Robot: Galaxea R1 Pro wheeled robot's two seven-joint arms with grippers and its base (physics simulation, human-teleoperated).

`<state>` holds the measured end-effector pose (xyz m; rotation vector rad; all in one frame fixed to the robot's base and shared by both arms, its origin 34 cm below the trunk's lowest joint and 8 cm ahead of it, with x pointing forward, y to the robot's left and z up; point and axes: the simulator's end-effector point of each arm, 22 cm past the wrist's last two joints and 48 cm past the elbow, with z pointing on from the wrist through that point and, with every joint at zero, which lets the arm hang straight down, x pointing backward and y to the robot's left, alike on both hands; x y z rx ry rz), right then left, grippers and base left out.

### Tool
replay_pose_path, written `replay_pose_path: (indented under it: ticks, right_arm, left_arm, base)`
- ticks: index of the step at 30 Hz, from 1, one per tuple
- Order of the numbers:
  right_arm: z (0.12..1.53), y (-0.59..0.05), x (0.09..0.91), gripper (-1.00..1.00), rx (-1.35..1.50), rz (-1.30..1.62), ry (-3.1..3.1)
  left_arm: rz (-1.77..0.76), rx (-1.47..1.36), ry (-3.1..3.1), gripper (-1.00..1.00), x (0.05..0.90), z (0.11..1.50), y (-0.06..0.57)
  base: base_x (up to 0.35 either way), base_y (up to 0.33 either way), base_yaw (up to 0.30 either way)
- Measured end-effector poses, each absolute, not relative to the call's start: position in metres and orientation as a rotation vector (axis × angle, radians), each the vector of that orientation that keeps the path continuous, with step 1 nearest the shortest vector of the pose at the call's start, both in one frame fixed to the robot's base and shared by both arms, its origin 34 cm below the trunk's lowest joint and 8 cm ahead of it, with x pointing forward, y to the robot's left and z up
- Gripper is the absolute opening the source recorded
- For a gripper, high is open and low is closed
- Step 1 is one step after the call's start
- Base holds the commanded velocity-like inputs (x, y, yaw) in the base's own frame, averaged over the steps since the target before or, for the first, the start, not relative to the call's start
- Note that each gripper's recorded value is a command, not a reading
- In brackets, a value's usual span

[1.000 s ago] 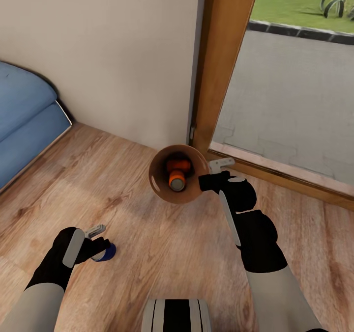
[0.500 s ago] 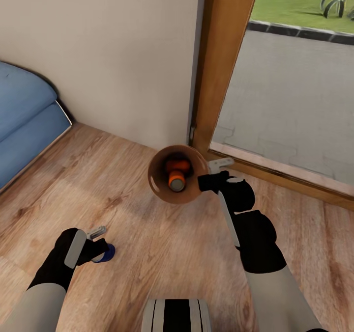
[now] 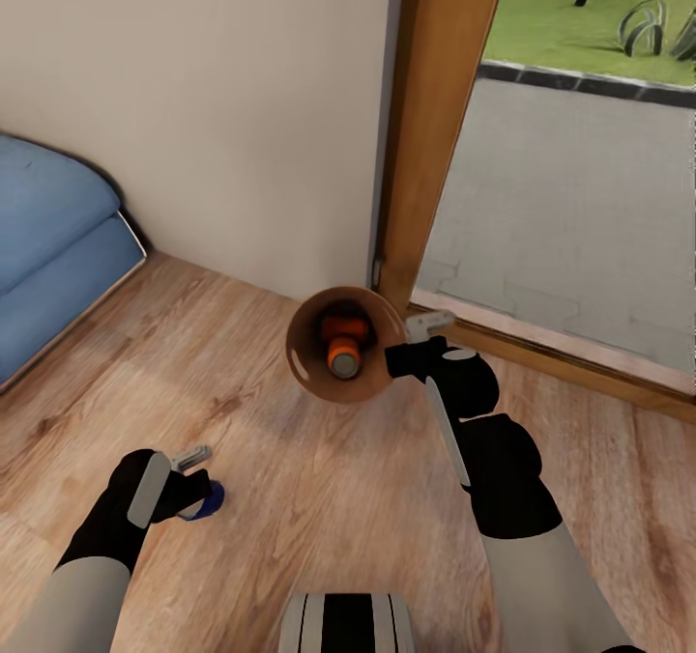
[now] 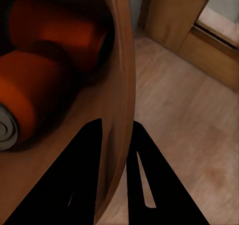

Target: Put the three can of soda from the living room inside the tash can in the kitchen.

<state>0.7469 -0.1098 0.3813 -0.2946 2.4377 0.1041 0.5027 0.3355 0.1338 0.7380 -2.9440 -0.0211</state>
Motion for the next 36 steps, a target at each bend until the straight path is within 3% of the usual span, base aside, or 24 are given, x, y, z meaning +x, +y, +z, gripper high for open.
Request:
replay_pose_path:
  ticks: [36]
  right_arm:
    - [0.447, -0.110, 0.745, -1.00, -0.310, 0.070, 2.379]
  left_arm:
    - [0.035, 0.770, -3.082, -1.00, 0.549, 0.203, 0.335]
  base:
    - [0.000, 0.000, 0.000]
